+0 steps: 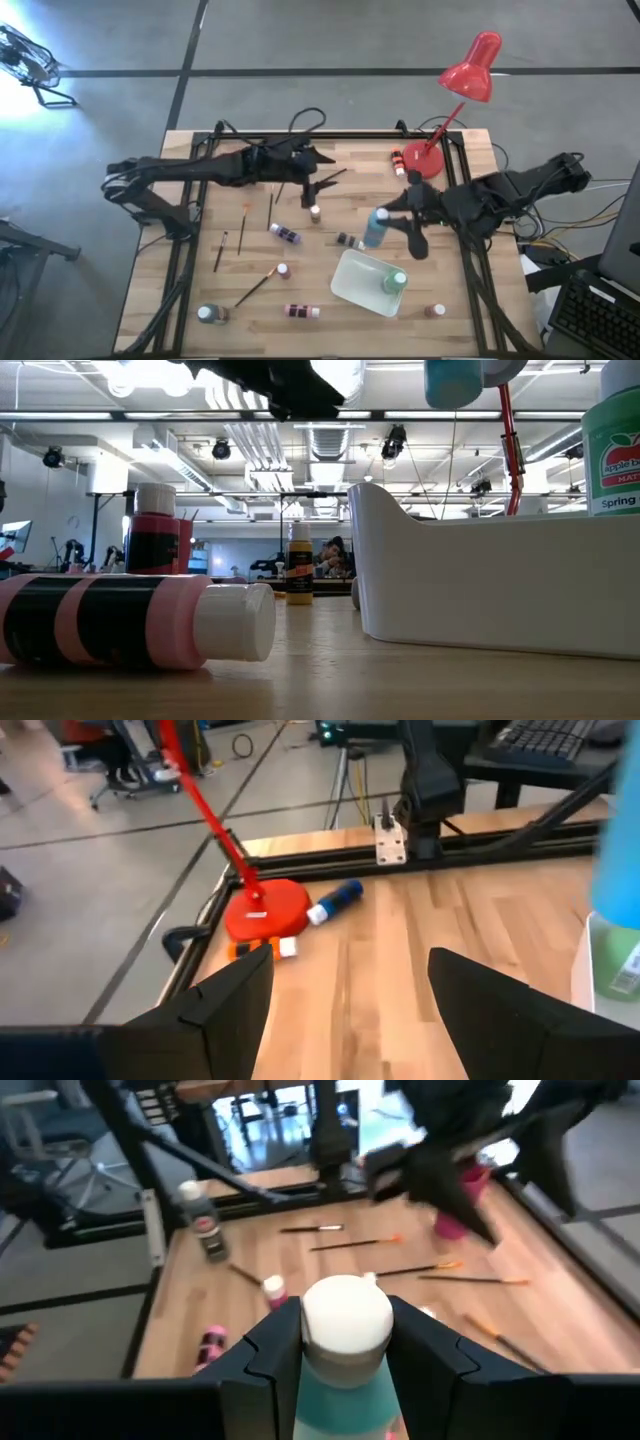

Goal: Pick & Place Paint Supplies
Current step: Put the light blue paint bottle into the white bin

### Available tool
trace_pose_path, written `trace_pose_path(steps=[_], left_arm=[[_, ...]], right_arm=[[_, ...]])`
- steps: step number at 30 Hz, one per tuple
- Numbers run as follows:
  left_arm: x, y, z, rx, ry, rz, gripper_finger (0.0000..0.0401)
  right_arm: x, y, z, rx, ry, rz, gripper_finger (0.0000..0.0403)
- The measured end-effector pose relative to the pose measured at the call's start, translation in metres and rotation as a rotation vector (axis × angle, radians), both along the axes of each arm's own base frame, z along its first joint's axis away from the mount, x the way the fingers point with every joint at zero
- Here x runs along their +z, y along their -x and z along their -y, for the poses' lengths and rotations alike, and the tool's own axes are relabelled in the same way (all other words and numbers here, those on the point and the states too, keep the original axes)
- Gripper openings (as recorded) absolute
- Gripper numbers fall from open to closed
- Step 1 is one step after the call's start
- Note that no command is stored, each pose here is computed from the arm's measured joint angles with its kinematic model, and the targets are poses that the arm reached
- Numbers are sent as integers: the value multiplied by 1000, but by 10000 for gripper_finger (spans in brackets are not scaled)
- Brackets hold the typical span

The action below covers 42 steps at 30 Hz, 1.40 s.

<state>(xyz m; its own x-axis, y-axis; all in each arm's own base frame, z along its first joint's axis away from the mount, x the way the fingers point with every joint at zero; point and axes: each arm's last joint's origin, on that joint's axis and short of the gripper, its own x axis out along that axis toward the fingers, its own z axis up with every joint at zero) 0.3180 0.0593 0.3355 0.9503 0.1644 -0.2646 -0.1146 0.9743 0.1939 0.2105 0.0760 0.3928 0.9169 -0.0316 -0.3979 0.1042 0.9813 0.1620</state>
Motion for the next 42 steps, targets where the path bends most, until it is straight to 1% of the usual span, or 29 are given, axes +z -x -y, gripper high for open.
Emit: trace_pose_path(steps=[3,7,12,14,20,24,31,42], left_arm=[[3,11,-4,28,26,20,271],[-1,19,-10,61,61,25,271],[-4,23,-14,98,74,27,271],[-3,24,-16,135,81,33,271],[10,35,-22,243,75,86,271],[18,43,-22,255,78,116,271],[28,53,-22,262,72,153,271],[43,71,-27,309,74,220,271]], right_arm=[[-8,5,-14,8,-3,-10,114],[-19,12,-34,13,15,11,114],[-41,16,-53,26,31,47,114],[-52,16,-56,22,22,43,114],[-86,15,-58,-10,-1,28,114],[-102,15,-58,-14,-15,28,114],[-131,20,-56,-27,-19,-24,114],[-160,25,-53,-20,-13,-48,114]])
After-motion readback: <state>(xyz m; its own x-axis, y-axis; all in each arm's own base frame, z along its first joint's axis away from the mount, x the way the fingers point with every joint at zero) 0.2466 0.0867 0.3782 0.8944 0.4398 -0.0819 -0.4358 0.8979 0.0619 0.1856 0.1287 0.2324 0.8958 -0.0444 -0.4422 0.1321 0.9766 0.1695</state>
